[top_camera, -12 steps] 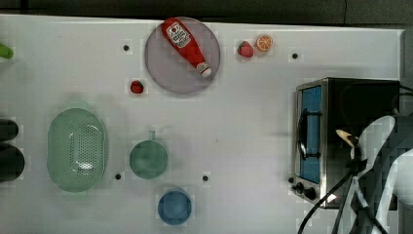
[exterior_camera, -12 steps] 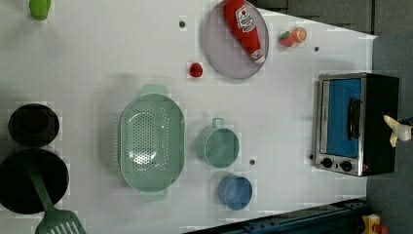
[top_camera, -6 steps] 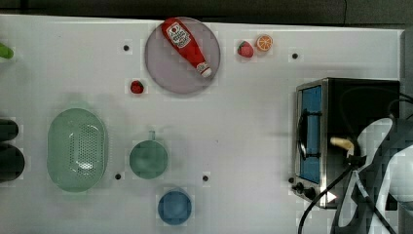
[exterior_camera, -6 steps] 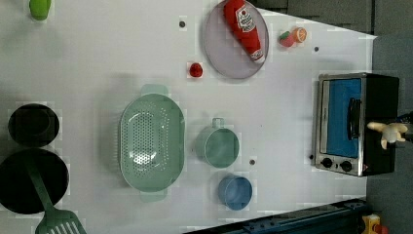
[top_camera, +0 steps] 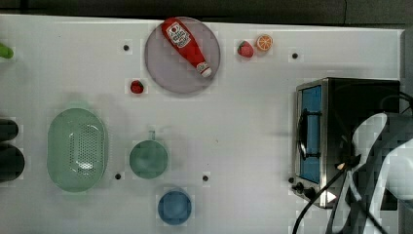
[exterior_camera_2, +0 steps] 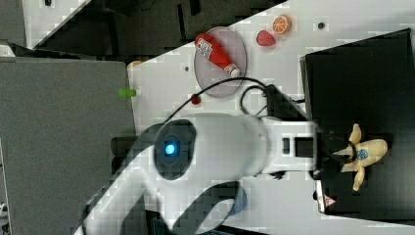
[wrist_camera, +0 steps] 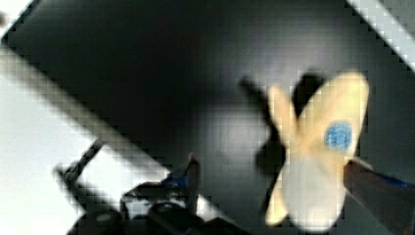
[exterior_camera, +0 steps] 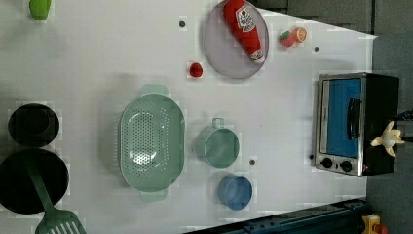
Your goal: Pick banana from table and place on oven.
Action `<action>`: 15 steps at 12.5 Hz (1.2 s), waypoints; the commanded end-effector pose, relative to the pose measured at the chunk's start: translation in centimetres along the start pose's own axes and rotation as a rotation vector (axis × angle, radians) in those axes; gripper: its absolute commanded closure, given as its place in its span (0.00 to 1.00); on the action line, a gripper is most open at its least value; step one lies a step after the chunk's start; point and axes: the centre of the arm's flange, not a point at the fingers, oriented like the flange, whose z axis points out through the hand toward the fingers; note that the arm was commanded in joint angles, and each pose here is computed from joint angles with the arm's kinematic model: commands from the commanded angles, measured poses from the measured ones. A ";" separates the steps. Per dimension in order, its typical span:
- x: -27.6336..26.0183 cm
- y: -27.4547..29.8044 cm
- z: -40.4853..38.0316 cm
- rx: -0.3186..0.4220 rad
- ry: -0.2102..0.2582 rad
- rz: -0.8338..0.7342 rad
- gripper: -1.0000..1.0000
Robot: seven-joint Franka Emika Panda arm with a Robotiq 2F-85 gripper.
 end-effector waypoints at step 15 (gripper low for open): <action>-24.7 -22.8 -18.6 0.061 0.074 0.218 0.00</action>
